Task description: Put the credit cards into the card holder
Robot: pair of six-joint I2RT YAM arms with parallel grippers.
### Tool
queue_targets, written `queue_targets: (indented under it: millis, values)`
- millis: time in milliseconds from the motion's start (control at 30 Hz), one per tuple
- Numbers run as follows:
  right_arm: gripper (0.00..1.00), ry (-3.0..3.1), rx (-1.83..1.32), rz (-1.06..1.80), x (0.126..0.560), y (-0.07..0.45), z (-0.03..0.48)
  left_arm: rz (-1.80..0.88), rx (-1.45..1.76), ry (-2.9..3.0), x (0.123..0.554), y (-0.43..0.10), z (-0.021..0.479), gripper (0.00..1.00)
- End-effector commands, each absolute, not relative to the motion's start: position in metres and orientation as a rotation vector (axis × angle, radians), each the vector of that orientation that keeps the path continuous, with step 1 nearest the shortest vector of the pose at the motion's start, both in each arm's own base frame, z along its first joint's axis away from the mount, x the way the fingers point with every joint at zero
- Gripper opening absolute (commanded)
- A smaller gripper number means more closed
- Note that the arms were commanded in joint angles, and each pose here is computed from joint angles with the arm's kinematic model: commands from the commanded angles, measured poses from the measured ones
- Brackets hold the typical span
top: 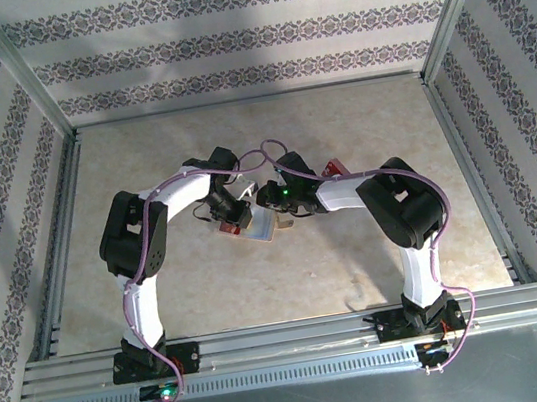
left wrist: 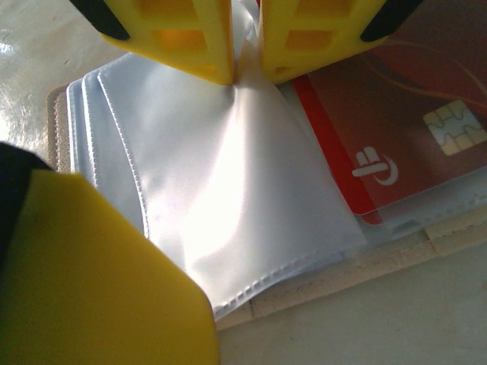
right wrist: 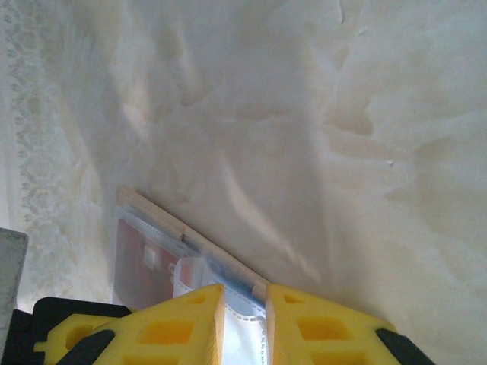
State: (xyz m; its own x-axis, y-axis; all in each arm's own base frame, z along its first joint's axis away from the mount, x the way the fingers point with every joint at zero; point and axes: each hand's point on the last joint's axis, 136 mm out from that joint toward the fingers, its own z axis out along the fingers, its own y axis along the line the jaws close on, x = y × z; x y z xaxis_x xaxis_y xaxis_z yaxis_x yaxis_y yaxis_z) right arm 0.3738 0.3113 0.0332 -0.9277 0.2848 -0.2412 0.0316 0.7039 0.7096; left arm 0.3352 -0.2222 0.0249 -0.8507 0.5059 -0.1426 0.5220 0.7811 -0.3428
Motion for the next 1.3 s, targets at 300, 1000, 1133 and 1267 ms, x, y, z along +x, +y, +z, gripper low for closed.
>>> queue_targets:
  millis: [300,1000,1133,1267]
  values:
    - [0.21,2.550,0.196,1.157,0.365,0.321,0.048,-0.574,0.821,2.964,0.334,-0.215,0.012,0.16]
    - [0.22,2.601,0.195,1.113,0.342,0.319,0.030,-0.576,0.814,2.954,0.335,-0.214,0.016,0.16]
    - [0.25,2.593,0.208,1.091,0.343,0.313,0.031,-0.578,0.807,2.951,0.335,-0.214,0.018,0.16]
    - [0.29,2.597,0.203,1.087,0.343,0.312,0.031,-0.571,0.815,2.953,0.336,-0.214,0.017,0.17]
